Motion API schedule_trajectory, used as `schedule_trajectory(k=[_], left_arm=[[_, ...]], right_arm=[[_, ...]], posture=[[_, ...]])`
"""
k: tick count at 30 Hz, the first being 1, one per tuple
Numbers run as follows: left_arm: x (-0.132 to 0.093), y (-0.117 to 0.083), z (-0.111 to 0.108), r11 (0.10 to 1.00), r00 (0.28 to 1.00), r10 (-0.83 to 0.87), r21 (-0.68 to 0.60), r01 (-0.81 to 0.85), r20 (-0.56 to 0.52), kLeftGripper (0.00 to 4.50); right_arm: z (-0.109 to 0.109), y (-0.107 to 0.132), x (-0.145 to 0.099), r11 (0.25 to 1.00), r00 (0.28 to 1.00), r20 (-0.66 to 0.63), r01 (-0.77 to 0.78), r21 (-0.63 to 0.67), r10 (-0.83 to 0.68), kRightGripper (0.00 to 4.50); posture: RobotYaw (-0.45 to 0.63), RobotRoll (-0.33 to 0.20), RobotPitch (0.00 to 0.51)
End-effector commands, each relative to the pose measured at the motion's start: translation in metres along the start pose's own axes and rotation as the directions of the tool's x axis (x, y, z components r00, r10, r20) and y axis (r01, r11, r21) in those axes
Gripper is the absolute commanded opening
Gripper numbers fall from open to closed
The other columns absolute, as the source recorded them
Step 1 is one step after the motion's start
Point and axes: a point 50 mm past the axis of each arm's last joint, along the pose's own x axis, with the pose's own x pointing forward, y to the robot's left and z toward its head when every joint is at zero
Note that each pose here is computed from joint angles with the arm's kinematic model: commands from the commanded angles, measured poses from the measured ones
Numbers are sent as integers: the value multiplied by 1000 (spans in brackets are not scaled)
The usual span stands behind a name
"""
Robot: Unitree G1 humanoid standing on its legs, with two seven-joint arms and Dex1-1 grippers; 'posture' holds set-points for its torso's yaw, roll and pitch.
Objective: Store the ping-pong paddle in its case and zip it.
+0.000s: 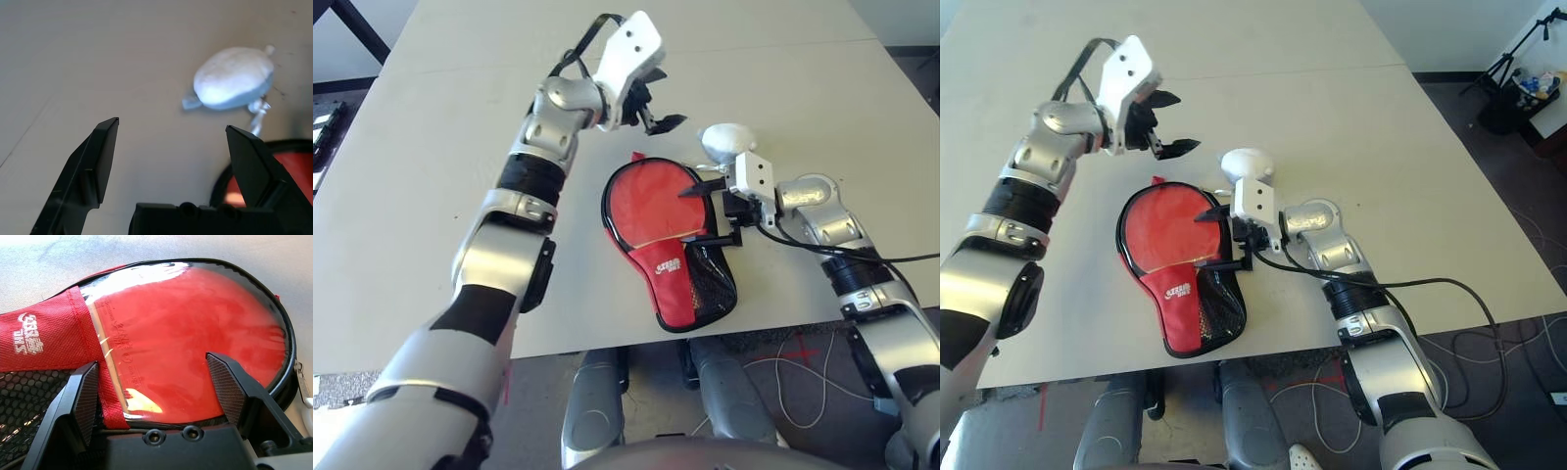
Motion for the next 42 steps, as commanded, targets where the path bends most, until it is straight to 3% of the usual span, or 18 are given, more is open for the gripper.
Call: schedule_trajectory(k=[1,10,26,34,38,42], left_arm=[[-14,-17,-11,995,995,-95,-26,95,-16,4454],[-46,-56,-42,968,970,-225,-135,211,-96,4454],[-40,-90,-73,911,929,-334,-307,275,-158,4454],[-35,-92,-77,913,932,-324,-312,263,-162,4454],[-35,-94,-78,913,933,-322,-313,261,-163,4454],[-35,-96,-78,913,932,-323,-315,261,-162,4454]], right_arm=[[-16,12,8,998,996,-68,-51,44,54,4500],[-17,13,7,997,996,-71,-53,49,56,4500],[-12,6,-3,998,998,-55,-21,59,25,4500],[32,-29,-44,997,997,37,62,35,-63,4500],[54,-56,-67,979,978,52,203,2,-203,4500],[54,-73,-76,954,954,-8,300,-17,-300,4500]], posture=[[-12,0,261],[-3,0,272],[-19,0,274],[-21,0,266],[-22,0,261],[-24,0,257]])
